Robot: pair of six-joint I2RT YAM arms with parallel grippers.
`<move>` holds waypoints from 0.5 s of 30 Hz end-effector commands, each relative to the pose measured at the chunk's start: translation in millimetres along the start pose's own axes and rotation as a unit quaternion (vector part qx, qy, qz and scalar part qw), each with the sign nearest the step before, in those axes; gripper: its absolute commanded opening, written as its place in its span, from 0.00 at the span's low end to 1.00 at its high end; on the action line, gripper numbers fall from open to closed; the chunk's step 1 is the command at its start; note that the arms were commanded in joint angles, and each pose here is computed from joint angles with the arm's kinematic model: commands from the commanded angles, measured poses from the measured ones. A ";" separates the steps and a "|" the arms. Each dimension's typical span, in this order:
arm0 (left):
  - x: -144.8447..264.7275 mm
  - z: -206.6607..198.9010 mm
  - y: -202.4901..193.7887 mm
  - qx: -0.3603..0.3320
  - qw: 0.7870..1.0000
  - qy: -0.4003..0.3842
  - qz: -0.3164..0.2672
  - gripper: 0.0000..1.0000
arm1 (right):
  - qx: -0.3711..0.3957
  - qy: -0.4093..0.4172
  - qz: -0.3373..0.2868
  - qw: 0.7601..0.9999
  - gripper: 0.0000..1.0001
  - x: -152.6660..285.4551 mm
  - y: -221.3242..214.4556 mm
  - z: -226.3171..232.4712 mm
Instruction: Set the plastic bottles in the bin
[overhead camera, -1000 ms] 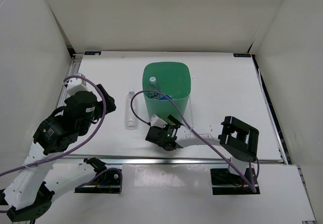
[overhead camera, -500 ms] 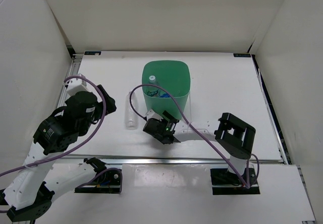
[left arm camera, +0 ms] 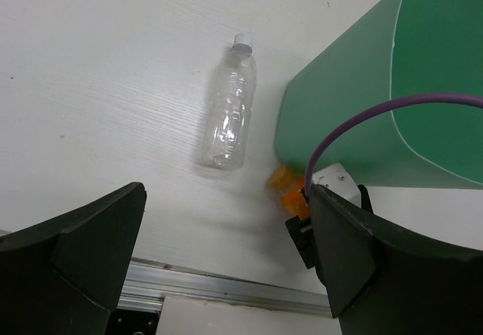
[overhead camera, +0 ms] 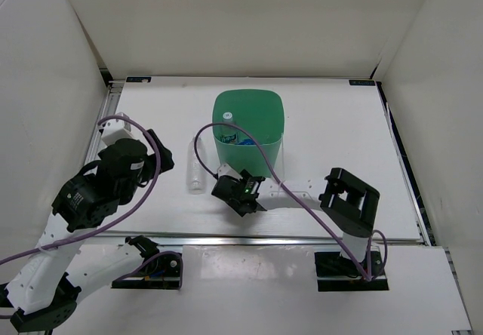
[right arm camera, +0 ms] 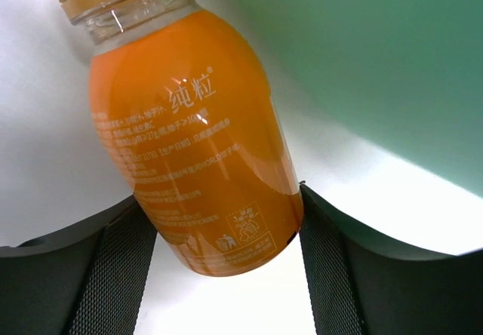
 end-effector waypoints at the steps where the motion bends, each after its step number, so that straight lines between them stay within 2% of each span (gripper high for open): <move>1: -3.1 3.4 -0.9 -0.008 1.000 0.006 -0.013 1.00 | -0.002 0.054 0.046 0.997 0.20 11.7 -7.7 17.3; 7: -5.2 3.8 3.7 -0.003 0.999 0.010 -0.043 1.00 | -0.010 0.067 0.007 0.998 0.05 76.5 18.3 12.0; 10: -4.3 5.0 9.7 0.000 0.997 0.021 -0.070 1.00 | -0.021 0.073 -0.051 0.996 0.04 123.1 41.7 -1.0; 11: -4.6 5.7 10.9 0.001 0.997 0.025 -0.077 1.00 | -0.031 0.051 -0.068 0.996 0.04 135.9 48.7 -12.9; 12: -3.2 5.5 14.1 0.004 0.996 0.028 -0.087 1.00 | -0.030 0.040 -0.066 0.997 0.04 146.4 51.1 -21.4; 14: -4.0 7.6 18.0 0.009 0.993 0.042 -0.112 1.00 | -0.077 0.025 -0.129 0.988 0.03 186.9 75.0 -48.8; 15: -2.2 7.0 21.3 0.017 0.991 0.043 -0.122 1.00 | -0.071 0.012 -0.147 0.986 0.03 198.0 81.0 -59.1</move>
Point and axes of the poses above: each gripper's point midway between its finger pads, its own x axis back along the fingers, its own z axis along the line the jaws close on, y = z × x, the point moved 10 cm from there along x, back along the fingers, and after that the axes turned 15 degrees about x, right-handed, at the moved point
